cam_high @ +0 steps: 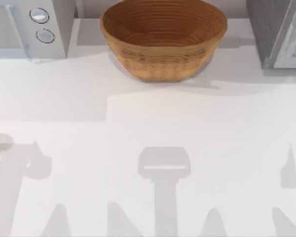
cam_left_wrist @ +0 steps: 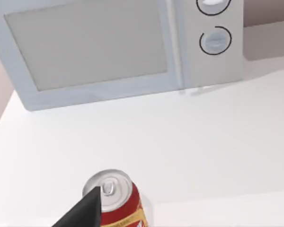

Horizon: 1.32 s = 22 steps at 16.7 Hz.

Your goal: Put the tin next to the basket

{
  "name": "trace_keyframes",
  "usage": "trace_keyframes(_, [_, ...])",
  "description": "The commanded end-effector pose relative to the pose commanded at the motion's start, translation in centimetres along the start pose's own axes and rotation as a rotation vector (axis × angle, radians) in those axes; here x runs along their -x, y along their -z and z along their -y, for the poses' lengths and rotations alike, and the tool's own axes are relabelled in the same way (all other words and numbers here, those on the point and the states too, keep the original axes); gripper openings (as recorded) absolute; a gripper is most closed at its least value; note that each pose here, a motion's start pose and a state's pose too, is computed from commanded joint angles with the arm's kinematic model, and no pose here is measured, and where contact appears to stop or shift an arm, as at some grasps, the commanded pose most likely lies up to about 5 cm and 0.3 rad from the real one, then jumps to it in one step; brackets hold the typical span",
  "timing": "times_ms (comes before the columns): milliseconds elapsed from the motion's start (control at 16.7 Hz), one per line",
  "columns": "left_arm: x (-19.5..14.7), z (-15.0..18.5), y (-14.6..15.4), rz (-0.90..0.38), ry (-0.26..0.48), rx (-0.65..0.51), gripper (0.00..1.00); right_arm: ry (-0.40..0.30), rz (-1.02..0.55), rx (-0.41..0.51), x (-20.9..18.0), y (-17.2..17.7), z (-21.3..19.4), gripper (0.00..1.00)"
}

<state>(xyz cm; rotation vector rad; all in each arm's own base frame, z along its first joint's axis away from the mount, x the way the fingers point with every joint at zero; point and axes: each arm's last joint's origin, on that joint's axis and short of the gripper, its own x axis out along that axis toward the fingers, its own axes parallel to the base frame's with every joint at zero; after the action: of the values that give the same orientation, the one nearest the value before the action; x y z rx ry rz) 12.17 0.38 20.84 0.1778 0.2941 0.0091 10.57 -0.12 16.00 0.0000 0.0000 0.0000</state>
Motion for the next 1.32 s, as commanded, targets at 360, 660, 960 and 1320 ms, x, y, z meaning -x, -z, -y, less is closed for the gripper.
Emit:
trace_keyframes(360, [-4.3,-2.3,-6.5,-0.401,0.083,-0.237,1.00,0.000,0.000,0.000,0.0,0.0,0.0,1.00])
trace_keyframes(660, [-11.2,-4.8,-9.6,-0.717,0.240,-0.407,1.00,0.000,0.000,0.000,0.0,0.0,0.0,1.00])
trace_keyframes(960, [-18.2,-7.0,-9.3,-0.960,0.438,-0.513,1.00,0.000,0.000,0.000,0.0,0.0,0.0,1.00])
trace_keyframes(1320, [-23.3,-8.5,-7.2,-1.113,0.614,-0.561,1.00,0.000,0.000,0.000,0.0,0.0,0.0,1.00])
